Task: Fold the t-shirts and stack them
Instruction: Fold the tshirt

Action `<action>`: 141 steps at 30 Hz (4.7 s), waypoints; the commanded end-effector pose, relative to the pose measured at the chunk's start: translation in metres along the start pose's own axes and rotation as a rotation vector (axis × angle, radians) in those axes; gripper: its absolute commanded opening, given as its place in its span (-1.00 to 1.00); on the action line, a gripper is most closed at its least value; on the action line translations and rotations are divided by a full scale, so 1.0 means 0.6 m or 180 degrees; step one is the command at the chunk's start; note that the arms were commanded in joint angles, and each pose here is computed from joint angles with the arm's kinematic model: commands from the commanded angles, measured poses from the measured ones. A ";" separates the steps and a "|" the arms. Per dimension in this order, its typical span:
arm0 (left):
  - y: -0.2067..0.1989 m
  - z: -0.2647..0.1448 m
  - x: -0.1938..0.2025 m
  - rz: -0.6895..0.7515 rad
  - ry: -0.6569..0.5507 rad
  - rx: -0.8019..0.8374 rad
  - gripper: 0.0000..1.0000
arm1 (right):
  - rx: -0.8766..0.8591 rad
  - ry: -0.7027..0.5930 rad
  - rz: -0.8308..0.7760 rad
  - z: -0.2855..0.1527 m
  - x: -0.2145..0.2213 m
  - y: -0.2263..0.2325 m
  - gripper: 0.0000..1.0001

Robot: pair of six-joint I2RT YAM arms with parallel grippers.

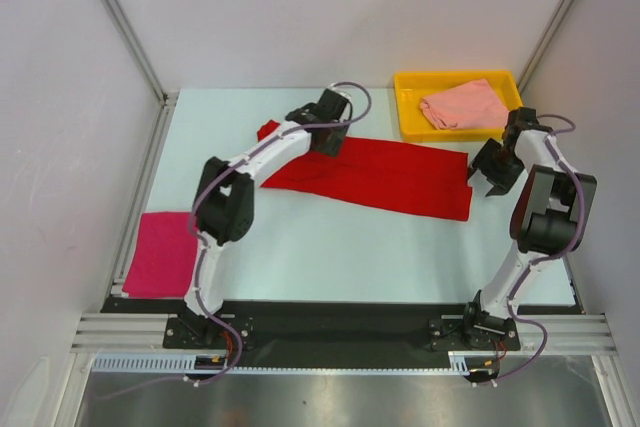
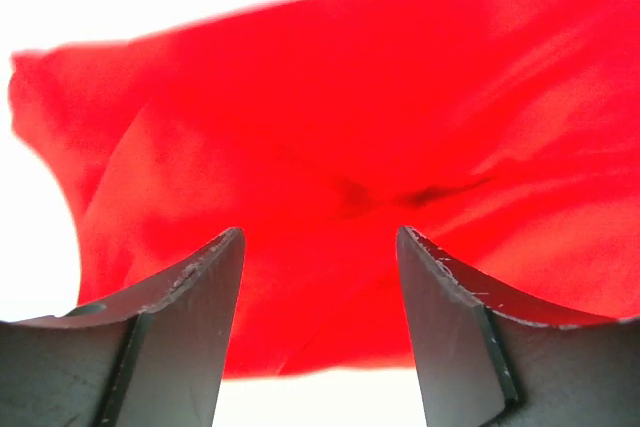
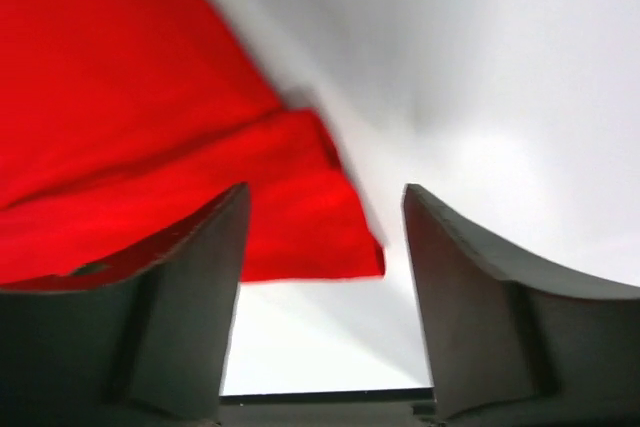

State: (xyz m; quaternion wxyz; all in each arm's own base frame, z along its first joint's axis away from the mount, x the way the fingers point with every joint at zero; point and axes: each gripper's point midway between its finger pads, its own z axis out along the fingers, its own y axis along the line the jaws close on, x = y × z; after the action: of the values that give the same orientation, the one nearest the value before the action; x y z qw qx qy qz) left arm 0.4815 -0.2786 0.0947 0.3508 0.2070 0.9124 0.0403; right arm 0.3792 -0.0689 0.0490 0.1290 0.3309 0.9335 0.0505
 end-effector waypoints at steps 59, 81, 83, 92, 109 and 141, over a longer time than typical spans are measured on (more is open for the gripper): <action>0.289 0.041 0.265 -0.4013 0.0430 0.0388 -0.99 | -0.0662 0.0706 0.0451 0.055 0.169 -0.018 -1.00; 0.446 0.233 0.048 -0.4065 -0.0548 0.1014 -0.88 | -0.1414 0.1846 -0.1279 -0.087 0.640 0.193 -1.00; 0.471 0.230 0.009 -0.3993 -0.0725 0.1020 -0.81 | -0.1493 0.1870 -0.1620 -0.101 0.680 0.220 -0.98; 0.451 0.102 0.028 -0.3432 -0.0528 0.0631 0.50 | -0.1514 0.1735 -0.2245 -0.165 0.708 0.227 0.30; 0.048 -0.285 0.322 -0.3167 0.0110 0.1411 0.32 | -0.1608 0.0831 -0.1235 -0.139 0.428 0.148 0.52; -0.138 -0.296 0.495 -0.3380 0.0909 0.1671 0.37 | -0.1492 0.1211 -0.1565 -0.067 0.533 0.108 -0.76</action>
State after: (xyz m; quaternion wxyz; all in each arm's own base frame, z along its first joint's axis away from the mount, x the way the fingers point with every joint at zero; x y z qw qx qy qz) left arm 0.1431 -0.2186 0.0311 0.1396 -0.2008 0.9054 -0.3470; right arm 0.1636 0.1814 0.0233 0.0118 0.0270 0.9579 0.2855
